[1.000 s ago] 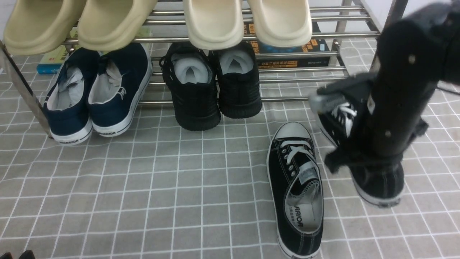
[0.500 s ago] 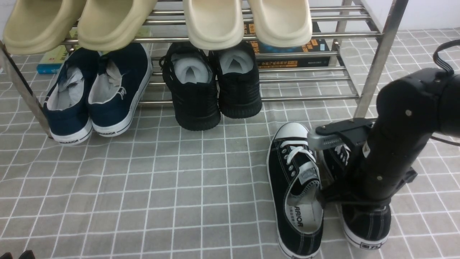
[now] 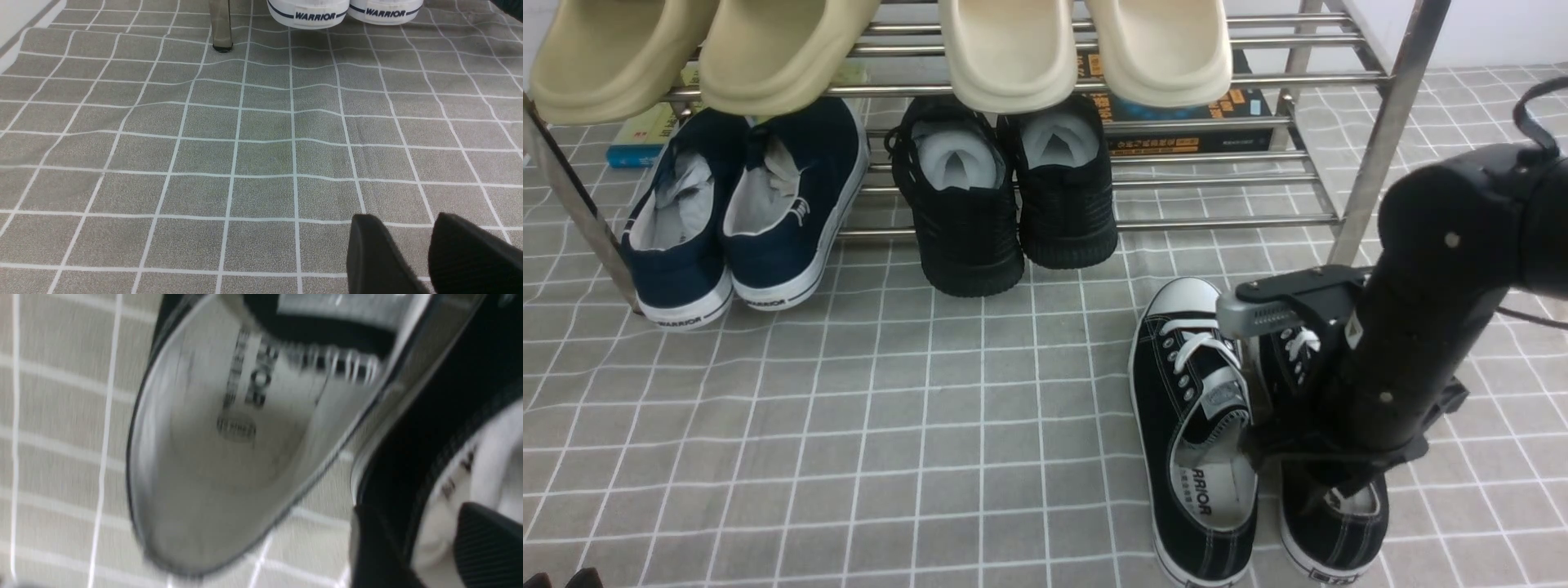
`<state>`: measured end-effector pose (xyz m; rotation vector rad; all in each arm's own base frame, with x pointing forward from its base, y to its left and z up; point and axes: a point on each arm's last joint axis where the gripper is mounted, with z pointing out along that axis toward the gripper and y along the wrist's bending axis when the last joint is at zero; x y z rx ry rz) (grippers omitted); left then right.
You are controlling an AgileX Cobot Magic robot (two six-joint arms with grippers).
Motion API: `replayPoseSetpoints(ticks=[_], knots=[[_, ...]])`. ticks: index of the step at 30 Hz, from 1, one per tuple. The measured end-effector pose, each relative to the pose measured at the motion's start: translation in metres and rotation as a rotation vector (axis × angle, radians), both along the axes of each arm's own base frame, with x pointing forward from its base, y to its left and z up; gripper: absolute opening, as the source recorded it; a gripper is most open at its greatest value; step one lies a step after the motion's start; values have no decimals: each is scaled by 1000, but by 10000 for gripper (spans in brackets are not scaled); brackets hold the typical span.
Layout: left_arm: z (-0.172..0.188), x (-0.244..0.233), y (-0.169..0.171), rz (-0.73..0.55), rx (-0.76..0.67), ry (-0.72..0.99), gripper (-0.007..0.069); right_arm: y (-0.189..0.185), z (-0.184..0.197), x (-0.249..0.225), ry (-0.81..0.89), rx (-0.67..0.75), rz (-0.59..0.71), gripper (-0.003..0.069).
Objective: Take the shoes off the shelf with your hand from the grey coffee tablecloth.
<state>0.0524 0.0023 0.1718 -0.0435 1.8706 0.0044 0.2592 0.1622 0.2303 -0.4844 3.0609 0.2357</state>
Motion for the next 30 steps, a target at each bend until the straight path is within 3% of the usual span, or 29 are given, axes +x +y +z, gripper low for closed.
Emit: replayPoseSetpoints(ticks=[5, 15, 19, 25, 30], knots=[[0, 0, 0, 0, 0, 0, 240, -5, 36, -9, -51, 24, 94, 304], [0, 0, 0, 0, 0, 0, 240, -31, 114, -55, -307, 149, 120, 69], [0, 0, 0, 0, 0, 0, 240, -46, 134, -80, -425, 199, 115, 19], [0, 0, 0, 0, 0, 0, 240, -81, 140, -135, -640, 272, 99, 2], [0, 0, 0, 0, 0, 0, 240, -106, 120, -178, -800, 349, 80, 2]])
